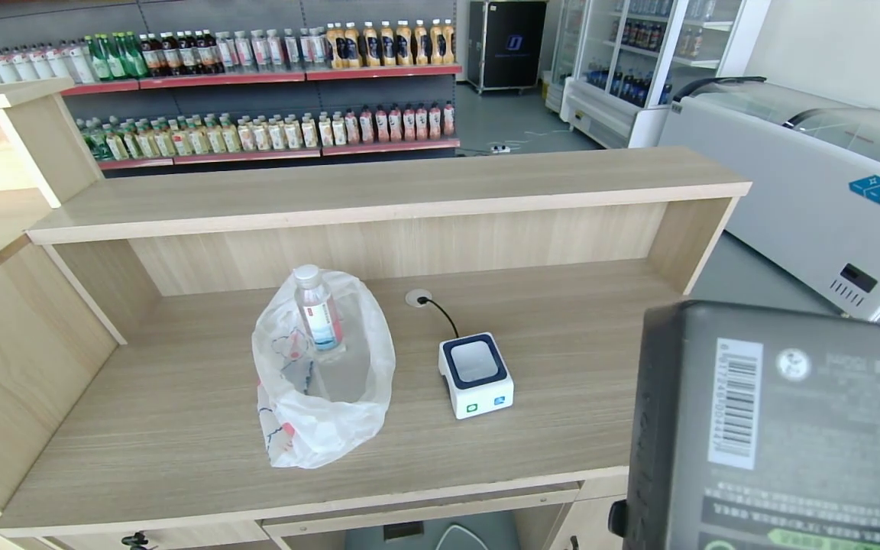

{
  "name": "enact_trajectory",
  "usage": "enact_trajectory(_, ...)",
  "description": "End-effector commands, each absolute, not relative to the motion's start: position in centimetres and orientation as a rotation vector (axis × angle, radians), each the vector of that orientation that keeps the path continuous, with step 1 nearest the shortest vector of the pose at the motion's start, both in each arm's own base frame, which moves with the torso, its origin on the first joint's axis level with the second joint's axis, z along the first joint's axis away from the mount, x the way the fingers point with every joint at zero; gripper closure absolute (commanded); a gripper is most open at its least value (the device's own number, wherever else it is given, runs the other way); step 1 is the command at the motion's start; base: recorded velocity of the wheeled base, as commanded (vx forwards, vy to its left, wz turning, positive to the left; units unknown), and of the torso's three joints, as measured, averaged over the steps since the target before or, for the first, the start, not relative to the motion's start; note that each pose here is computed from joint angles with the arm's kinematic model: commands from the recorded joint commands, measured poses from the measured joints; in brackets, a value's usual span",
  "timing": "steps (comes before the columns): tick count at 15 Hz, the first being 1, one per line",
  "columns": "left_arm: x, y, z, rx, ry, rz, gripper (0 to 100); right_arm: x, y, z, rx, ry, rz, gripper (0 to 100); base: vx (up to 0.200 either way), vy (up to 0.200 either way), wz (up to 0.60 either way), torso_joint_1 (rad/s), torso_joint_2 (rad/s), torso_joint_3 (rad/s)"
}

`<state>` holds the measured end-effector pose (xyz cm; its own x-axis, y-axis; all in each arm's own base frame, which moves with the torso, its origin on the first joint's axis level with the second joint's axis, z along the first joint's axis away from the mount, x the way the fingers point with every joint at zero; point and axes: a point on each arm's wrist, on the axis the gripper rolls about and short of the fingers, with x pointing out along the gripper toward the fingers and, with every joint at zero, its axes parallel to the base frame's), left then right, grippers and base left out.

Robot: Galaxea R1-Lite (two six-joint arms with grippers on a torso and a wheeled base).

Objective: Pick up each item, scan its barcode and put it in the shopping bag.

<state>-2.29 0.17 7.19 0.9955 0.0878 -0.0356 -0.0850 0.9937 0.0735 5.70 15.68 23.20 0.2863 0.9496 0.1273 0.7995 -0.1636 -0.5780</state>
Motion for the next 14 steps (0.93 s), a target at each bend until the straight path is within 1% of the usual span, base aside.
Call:
enact_trajectory(1, -2.3, 0.2, 7.2, 0.072, 0.038, 0.088, 0, 5.6, 15.6, 23.4, -1.987, -1.537, 0.361, 100, 0.000, 0.000, 0.00, 0.000, 0.00, 0.000)
enact_trajectory(6, -2.3, 0.2, 7.2, 0.072, 0.038, 0.088, 0, 6.2, 16.9, 23.6, -1.973, -1.434, 0.360, 100, 0.000, 0.000, 0.00, 0.000, 0.00, 0.000)
enact_trajectory(14, -2.3, 0.2, 7.2, 0.072, 0.038, 0.088, 0, 6.6, 18.2, 22.8, -1.984, -1.435, 0.389, 100, 0.000, 0.000, 0.00, 0.000, 0.00, 0.000)
